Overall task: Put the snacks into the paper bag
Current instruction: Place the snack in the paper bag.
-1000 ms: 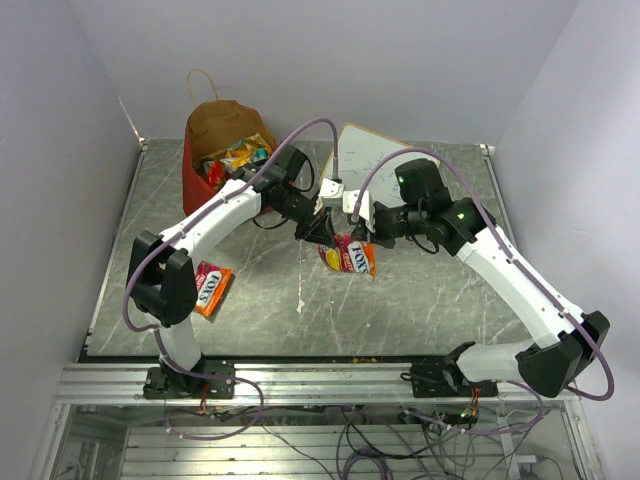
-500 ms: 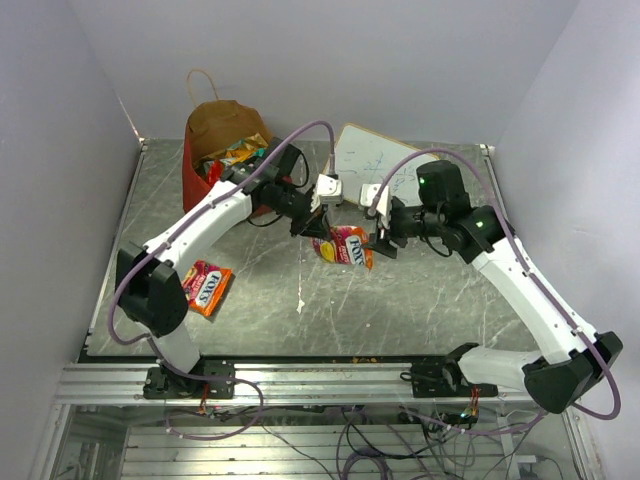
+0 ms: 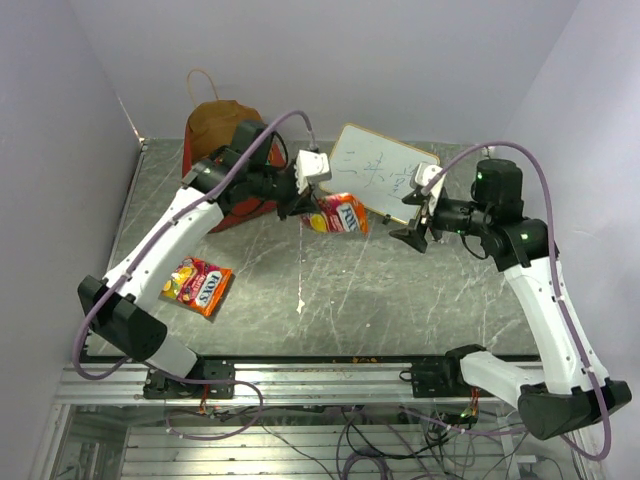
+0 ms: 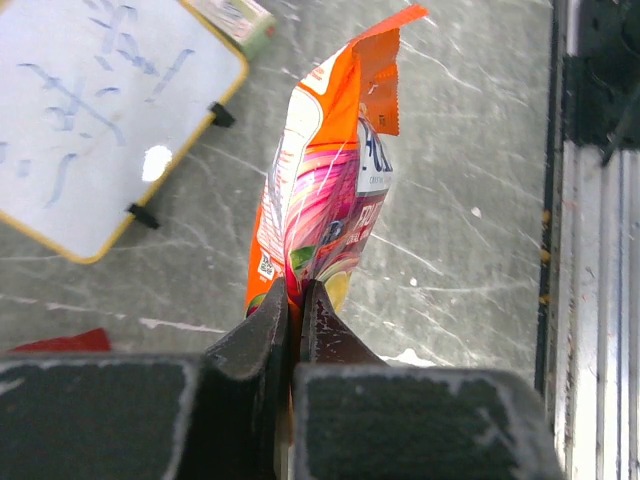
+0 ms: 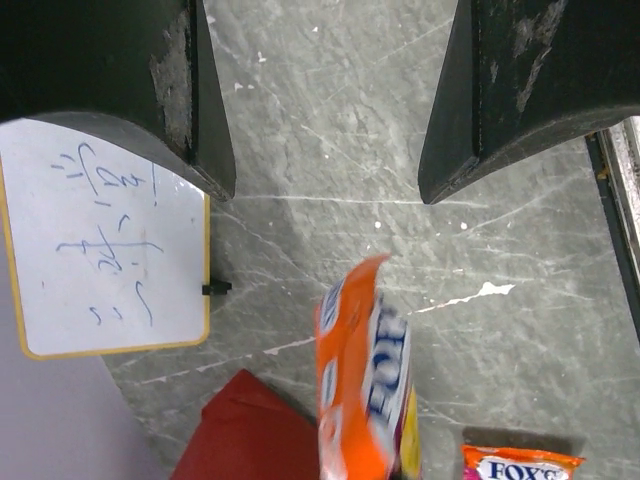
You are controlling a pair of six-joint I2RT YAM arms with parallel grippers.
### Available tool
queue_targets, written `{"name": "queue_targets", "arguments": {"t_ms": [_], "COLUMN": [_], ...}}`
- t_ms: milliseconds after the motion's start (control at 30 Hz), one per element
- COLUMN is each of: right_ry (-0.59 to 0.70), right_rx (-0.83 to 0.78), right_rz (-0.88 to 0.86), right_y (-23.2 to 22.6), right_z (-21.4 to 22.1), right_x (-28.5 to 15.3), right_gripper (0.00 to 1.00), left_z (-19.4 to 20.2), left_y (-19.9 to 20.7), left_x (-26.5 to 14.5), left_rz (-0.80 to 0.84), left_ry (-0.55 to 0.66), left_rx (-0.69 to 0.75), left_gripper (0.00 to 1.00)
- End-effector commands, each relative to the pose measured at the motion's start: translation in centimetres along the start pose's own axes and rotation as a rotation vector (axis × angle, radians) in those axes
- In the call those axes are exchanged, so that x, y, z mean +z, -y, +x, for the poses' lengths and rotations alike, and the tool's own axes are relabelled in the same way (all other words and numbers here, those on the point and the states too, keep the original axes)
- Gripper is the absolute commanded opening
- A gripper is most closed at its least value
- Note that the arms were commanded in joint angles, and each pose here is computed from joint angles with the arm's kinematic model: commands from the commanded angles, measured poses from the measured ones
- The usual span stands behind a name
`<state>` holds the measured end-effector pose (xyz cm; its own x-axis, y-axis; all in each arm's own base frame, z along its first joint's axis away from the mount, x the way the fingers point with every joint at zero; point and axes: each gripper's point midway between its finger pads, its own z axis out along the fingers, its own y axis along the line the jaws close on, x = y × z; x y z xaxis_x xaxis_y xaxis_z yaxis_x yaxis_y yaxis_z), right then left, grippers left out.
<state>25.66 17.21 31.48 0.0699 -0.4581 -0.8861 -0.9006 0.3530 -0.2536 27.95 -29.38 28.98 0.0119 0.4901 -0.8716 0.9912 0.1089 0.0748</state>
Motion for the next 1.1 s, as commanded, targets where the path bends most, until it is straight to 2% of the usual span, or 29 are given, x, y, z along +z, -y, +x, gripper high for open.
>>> {"name": "queue_targets", "arguments": {"t_ms": [0,133,333,533,667,800,1067], "right_ry": [0.006,-0.033,-0.117,-0.148,-0.153,-0.149,-0.139], "right_rx": [0.063,0.115,0.206,0.279,0.304,0.314,0.305], "right_rz": [0.016,0.072,0.132,0.155,0.143,0.143,0.127], "right_y": [-0.4,0.4,0.8,0.5,0.2,0.1,-0.6], "right_z": [1.2,3.9,10.3,15.2,16.4,16.7,16.8], "right_x": [-0.8,-0.2,1.8,2.7,2.9,2.7,2.3], "right_gripper": [0.74,0.75,0.76,0.76,0.76,0.76,0.76], "left_z": [-6.2,-8.9,-11.3,-10.9,-9.2,-7.0,-3.2], "left_y": [-2.8,-4.2,-6.3,-10.3,-12.9,-15.0,-18.8], "left_x": [-5.0,-8.6,-14.3,-22.0,-25.7,-27.2,-26.6], "left_rz": [-0.192,-0.306,-0.485,-0.84,-1.067,-1.194,-1.242], "left_ry": [0.15,0.225,0.306,0.313,0.205,0.059,-0.21], "left_rx": [0.033,0.021,-0.002,-0.058,-0.033,0.05,0.275], "left_gripper": [0.07,0.07,0.07,0.07,0.07,0.07,0.07]}}
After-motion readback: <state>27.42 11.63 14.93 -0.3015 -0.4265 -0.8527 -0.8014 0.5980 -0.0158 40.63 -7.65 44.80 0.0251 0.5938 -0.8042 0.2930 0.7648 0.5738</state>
